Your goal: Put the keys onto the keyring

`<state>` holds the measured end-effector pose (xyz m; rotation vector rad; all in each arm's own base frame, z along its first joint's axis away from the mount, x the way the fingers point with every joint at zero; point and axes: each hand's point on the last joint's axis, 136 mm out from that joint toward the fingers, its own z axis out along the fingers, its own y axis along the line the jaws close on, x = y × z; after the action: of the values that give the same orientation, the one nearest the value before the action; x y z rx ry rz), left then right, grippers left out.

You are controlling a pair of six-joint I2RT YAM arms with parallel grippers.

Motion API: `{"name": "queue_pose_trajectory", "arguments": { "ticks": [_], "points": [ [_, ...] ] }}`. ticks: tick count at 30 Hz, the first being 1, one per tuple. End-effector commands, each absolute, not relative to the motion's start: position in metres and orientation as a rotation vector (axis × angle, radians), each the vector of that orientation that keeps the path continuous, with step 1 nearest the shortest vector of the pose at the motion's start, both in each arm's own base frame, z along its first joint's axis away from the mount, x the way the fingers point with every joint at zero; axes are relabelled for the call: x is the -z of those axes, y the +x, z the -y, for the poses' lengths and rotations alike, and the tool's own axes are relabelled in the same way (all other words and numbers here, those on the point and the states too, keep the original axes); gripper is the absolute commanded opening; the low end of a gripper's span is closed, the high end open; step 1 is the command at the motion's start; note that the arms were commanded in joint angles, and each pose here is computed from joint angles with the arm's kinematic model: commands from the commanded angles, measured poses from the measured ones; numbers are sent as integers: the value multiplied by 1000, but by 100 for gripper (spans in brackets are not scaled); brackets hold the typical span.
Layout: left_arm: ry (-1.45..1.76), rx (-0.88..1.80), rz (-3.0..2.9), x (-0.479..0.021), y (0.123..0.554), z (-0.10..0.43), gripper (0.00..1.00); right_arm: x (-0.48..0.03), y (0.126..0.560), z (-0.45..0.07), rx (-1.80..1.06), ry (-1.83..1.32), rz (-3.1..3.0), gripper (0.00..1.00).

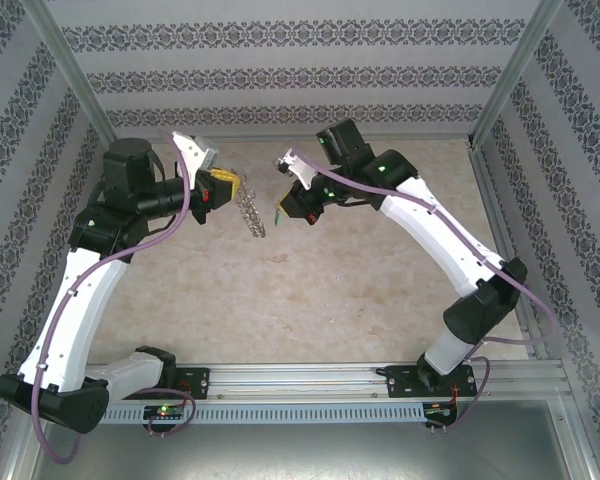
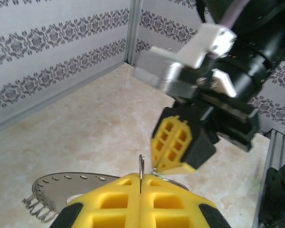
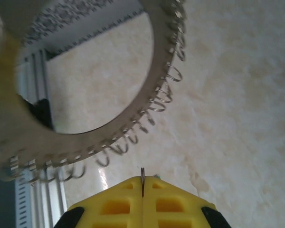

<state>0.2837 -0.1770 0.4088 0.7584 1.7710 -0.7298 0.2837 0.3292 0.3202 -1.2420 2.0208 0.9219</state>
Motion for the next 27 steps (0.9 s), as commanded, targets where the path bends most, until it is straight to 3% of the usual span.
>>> {"name": "queue_pose_trajectory", "arguments": {
  "ticks": [1, 7, 27],
  "points": [
    [805, 659, -1718, -425, 282, 173, 0, -358, 266, -335, -1003, -1288, -1870, 0],
    [859, 721, -1721, -419, 276, 182, 0, -362, 260, -347, -928, -1365, -1884, 0],
    [901, 716, -1727, -416, 281, 190, 0, -383, 301, -347, -559, -1137, -1927, 0]
  ]
}}
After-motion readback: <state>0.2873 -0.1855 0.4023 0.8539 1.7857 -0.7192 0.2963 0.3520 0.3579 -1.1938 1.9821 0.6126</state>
